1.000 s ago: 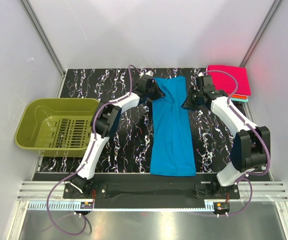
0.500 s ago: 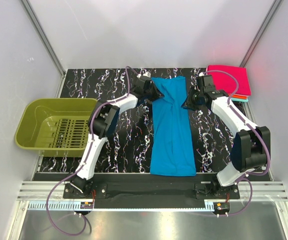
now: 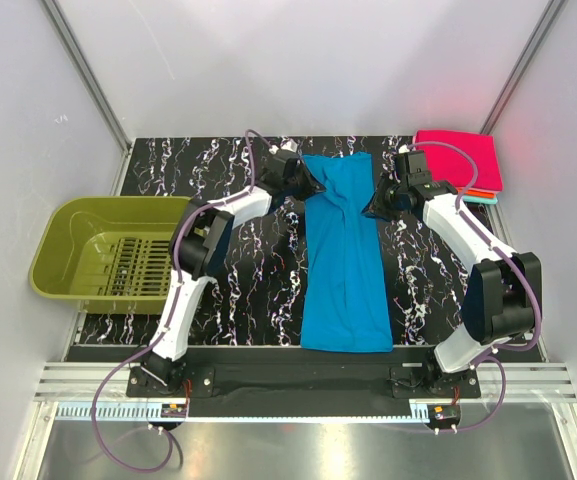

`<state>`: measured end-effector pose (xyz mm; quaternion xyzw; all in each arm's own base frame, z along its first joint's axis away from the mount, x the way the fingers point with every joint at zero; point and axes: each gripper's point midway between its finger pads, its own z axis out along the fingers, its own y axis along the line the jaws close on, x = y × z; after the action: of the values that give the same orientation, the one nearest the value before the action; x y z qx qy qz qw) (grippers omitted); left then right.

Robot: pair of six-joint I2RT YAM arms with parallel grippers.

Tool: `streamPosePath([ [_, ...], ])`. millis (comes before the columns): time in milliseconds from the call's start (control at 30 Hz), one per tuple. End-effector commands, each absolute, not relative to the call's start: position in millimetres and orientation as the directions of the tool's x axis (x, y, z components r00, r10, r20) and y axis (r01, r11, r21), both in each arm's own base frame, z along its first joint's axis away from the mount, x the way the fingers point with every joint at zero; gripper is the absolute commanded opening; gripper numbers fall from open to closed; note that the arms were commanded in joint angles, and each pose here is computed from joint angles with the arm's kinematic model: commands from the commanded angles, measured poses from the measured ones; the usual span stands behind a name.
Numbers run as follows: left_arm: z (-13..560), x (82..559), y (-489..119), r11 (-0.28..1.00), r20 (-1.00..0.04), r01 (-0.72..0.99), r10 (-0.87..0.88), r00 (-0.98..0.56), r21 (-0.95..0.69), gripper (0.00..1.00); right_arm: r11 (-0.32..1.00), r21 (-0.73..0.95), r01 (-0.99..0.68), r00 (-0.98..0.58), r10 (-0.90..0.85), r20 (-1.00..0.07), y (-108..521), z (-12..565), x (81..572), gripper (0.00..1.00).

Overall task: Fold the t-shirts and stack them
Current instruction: Fold the tshirt

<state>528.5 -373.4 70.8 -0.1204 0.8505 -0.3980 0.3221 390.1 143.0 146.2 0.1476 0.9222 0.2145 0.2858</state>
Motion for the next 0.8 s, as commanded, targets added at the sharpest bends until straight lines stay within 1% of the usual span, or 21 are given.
streamPosePath([
  [0,124.7,546.6,-359.8,0.634,-0.526,0.114,-0.511,-0.680,-0.765,0.00,0.849,0.516,0.115,-0.759,0.410,-0.506,144.1,169.2,393.1,0.22],
  [167,118.9,550.8,-347.7,0.640,-0.519,0.091,-0.522,-0.678,-0.763,0.00,0.849,0.515,0.119,-0.757,0.413,-0.506,143.5,169.2,392.5,0.22],
  [433,105.3,542.7,-345.5,0.628,-0.495,0.069,-0.537,-0.683,-0.775,0.00,0.847,0.516,0.130,-0.760,0.419,-0.497,143.9,164.5,394.3,0.22],
  [767,94.7,543.4,-338.8,0.652,-0.499,0.037,-0.540,-0.678,-0.757,0.00,0.851,0.505,0.143,-0.765,0.419,-0.489,142.0,155.9,394.9,0.22],
])
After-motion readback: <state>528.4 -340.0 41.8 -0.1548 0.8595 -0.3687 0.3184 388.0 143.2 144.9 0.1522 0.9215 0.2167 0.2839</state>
